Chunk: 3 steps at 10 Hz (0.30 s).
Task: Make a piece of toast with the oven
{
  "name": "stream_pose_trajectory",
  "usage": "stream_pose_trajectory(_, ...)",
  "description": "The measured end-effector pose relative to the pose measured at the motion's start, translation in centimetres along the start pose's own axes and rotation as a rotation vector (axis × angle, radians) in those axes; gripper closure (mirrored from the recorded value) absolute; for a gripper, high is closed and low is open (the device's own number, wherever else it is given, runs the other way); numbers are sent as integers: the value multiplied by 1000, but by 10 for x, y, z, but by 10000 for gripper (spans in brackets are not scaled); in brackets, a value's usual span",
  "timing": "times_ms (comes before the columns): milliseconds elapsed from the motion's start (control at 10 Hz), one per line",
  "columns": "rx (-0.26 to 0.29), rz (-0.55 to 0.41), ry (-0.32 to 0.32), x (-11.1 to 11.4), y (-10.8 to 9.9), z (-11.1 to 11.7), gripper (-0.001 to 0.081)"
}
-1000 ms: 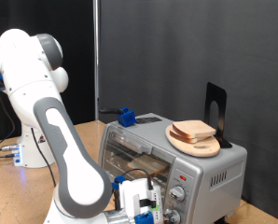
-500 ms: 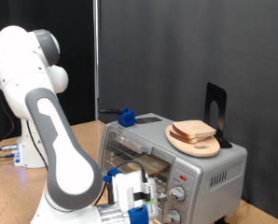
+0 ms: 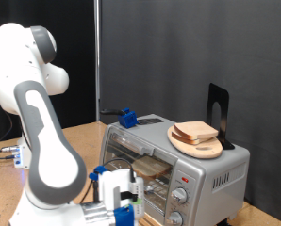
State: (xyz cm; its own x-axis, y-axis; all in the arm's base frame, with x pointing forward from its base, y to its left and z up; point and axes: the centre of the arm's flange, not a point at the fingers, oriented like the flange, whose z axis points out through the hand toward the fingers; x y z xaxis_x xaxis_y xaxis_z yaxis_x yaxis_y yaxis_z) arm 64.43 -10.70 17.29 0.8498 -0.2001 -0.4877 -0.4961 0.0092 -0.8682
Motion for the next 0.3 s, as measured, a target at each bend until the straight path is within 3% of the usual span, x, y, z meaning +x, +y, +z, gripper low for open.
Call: stream_pose_trajectory(300,-52,96,-60,-20,-8,-42,-2)
